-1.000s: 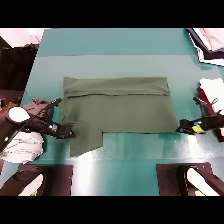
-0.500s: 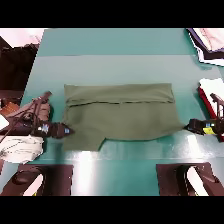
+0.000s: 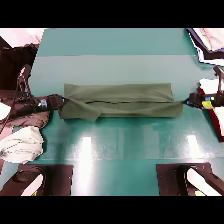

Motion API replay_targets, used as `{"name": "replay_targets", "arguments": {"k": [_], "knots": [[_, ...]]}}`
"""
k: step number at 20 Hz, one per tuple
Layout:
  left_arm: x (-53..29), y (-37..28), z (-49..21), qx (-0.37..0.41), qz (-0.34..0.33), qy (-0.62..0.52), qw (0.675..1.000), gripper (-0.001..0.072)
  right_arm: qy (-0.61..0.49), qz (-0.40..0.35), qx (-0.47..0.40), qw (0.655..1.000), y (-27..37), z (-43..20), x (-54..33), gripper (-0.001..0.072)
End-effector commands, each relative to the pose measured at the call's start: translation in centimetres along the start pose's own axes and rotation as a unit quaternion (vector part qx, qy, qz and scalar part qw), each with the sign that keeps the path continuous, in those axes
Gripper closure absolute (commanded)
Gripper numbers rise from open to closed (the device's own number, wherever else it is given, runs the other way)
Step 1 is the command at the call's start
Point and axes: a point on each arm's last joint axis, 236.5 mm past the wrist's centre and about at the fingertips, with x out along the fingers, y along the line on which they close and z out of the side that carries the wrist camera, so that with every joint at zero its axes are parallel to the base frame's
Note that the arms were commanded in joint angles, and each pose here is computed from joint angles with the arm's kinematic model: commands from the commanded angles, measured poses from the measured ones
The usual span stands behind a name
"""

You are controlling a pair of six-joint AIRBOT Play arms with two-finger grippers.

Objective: Fold the shirts.

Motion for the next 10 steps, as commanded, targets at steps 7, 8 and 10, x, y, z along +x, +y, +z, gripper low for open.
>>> {"name": "replay_targets", "arguments": {"k": [7, 8, 10], "knots": [[5.2, 6.4, 6.2, -0.032, 0.073, -0.115, 0.99, 0.0683, 0.011, 0.011, -0.008, 1.0, 1.1, 7.7, 7.4, 0.0697], [5.6, 6.8, 6.3, -0.035, 0.077, -0.118, 0.989, 0.0683, 0.018, 0.012, -0.009, 1.0, 1.2, 8.0, 8.3, 0.0696], [6.2, 7.3, 6.6, -0.036, 0.082, -0.118, 0.989, 0.0682, 0.03, 0.014, -0.011, 0.999, 1.3, 8.4, 9.9, 0.0695]]}}
